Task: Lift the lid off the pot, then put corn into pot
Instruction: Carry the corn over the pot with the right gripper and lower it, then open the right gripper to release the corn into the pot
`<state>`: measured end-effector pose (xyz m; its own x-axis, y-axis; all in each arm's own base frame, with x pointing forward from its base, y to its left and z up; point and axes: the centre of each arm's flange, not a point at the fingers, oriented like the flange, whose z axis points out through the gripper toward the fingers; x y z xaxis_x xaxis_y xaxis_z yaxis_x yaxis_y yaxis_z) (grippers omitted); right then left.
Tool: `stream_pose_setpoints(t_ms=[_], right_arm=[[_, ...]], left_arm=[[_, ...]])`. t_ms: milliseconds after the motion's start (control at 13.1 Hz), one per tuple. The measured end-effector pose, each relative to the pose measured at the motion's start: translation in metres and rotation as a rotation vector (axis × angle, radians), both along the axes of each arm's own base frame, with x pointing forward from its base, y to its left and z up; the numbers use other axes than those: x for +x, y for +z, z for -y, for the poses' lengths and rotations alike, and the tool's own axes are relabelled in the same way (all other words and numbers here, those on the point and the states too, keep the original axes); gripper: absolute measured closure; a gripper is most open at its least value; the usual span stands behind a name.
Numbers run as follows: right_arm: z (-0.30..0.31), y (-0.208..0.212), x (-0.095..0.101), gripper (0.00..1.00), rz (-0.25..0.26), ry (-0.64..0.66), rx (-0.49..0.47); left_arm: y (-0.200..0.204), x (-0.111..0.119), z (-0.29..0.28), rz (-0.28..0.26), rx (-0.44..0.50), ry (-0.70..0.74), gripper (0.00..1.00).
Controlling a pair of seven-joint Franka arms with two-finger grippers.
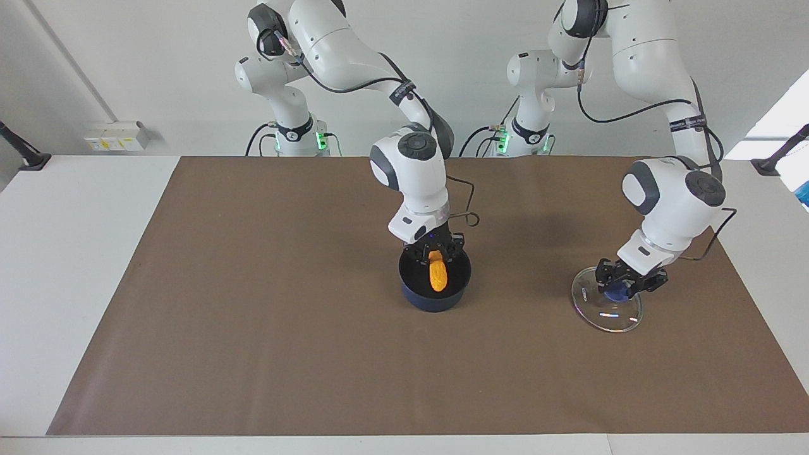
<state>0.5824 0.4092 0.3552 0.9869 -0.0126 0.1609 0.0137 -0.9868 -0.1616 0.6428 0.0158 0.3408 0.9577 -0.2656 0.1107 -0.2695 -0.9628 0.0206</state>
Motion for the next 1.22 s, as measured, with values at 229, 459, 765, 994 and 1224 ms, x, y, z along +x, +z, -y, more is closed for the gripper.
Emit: stream_pose_setpoints(t_ms=[229,459,765,994,1224], right_arm=[[0.000,-0.001,-0.001,0.41,-0.002,0.000,-0.001],[0.000,-0.001,-0.001,0.09,-0.003,0.001,-0.002],[0.020,0.050,0.002,0.00,-0.005,-0.019,-0.009],[0.092,0.131,0.010,0.00,-0.014,-0.017,-0.038],[0.168,0.176,0.013,0.00,-0.043,0.002,-0.074]], left_arm=[[0.007,0.002,0.007,0.014,-0.001,-0.010,0.01],[0.041,0.005,0.010,0.066,-0.002,-0.015,0.00],[0.122,-0.009,0.024,0.051,0.028,-0.056,0.00],[0.197,-0.030,0.053,0.008,0.070,-0.056,0.00],[0.252,-0.055,0.064,-0.024,0.081,-0.037,0.00]])
